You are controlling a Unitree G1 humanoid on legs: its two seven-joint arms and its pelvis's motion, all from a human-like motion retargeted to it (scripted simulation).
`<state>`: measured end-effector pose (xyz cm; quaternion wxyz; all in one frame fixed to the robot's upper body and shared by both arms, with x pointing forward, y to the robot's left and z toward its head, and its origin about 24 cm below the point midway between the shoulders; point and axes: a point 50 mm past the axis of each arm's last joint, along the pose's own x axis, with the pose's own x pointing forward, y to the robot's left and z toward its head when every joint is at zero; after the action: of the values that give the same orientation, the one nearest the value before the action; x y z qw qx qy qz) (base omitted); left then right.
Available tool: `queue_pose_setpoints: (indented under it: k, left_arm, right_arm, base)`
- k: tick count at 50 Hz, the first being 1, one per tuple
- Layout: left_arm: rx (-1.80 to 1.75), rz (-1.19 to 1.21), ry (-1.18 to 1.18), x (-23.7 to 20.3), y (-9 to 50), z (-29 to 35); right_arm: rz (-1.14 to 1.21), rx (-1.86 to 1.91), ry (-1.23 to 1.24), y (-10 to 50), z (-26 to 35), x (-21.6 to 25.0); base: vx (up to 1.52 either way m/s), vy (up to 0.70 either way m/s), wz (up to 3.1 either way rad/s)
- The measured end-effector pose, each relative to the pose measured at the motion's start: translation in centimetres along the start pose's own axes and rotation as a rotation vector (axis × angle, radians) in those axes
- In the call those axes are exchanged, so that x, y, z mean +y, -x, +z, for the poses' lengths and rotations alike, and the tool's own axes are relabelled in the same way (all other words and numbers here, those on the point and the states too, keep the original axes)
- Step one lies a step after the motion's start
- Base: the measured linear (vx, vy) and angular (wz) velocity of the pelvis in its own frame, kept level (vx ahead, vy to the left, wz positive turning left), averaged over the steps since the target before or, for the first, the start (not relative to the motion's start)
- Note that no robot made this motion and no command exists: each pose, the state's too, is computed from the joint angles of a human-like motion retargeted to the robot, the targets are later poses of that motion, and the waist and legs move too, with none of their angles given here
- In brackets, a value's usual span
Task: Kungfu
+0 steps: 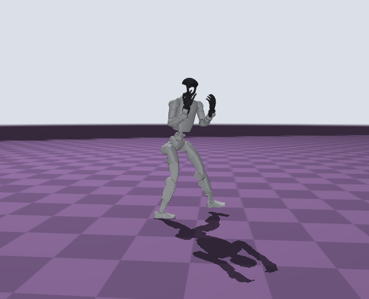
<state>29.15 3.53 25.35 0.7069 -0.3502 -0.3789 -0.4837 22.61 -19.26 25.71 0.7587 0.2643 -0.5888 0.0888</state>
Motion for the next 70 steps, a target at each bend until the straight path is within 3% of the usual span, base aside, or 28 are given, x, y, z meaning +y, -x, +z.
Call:
queue_pose_setpoints:
  k: [10,15,21,27,33,37,43,48,50,52,53,55,57,59,65,70]
  left_arm:
    - [0.028,0.153,0.455,-4.1,4.3,-9.2]
    - [0.058,0.212,0.302,-1.7,6.0,-7.4]
    - [0.095,0.154,0.195,-2.0,5.9,-6.3]
    - [0.171,0.029,-0.092,-0.3,6.2,-1.4]
    - [0.296,-0.016,-0.619,0.4,7.3,6.8]
    - [0.392,0.086,-0.944,0.5,9.0,12.2]
    - [0.671,0.571,-1.344,2.2,15.8,22.8]
    - [1.228,1.161,-1.841,0.1,26.1,34.9]
    - [1.569,1.505,-2.030,-2.9,31.0,39.8]
    - [1.910,1.916,-2.093,-6.6,35.7,42.7]
    - [2.046,2.147,-2.029,-8.6,37.5,43.3]
    - [2.301,2.321,-1.619,-11.8,39.4,44.0]
    - [2.292,2.476,-1.151,-15.2,40.4,43.9]
    - [2.116,2.670,-0.952,-17.8,41.6,43.1]
    - [1.772,3.000,-0.974,-22.9,43.4,42.0]
    - [1.632,2.940,-1.065,-21.1,43.6,41.8]
  right_arm:
    - [-0.163,0.092,-0.050,6.1,2.2,-1.1]
    - [-0.207,0.158,-0.064,7.9,1.0,0.1]
    - [-0.041,0.166,0.098,6.8,2.1,0.4]
    - [0.176,0.104,0.289,4.3,2.2,2.2]
    - [0.390,-0.003,0.397,0.0,0.7,4.7]
    - [0.471,-0.052,0.490,-4.4,-0.4,5.1]
    - [0.542,0.036,0.791,-11.9,-2.4,2.6]
    - [0.605,0.323,1.398,-15.8,-9.0,-2.8]
    - [0.519,0.555,1.760,-15.4,-11.6,-6.4]
    - [0.202,0.856,2.051,-13.2,-11.3,-11.0]
    - [0.087,0.929,2.107,-12.0,-10.9,-12.1]
    - [0.117,0.941,2.073,-11.5,-10.7,-12.6]
    - [0.214,0.773,2.059,-11.6,-11.2,-11.8]
    - [0.269,0.619,2.104,-11.6,-11.3,-11.2]
    - [0.321,0.671,2.163,-11.7,-11.4,-11.4]
    - [0.371,0.626,2.120,-11.2,-11.8,-11.1]
  base:
    - [0.35,0.81,-2.23]
    - [0.00,0.70,-1.72]
    - [0.02,0.35,0.34]
    - [0.03,0.15,1.19]
    - [0.09,-0.11,2.33]
    - [0.13,-0.31,2.22]
    - [0.07,-0.39,1.59]
    - [0.06,-0.38,1.35]
    - [0.09,-0.24,0.33]
    - [0.07,-0.11,0.04]
    - [0.07,-0.13,0.07]
    - [0.09,-0.15,0.26]
    - [0.07,-0.06,0.30]
    - [0.04,0.04,-0.05]
    - [-0.01,-0.05,0.05]
    - [0.00,-0.07,0.12]
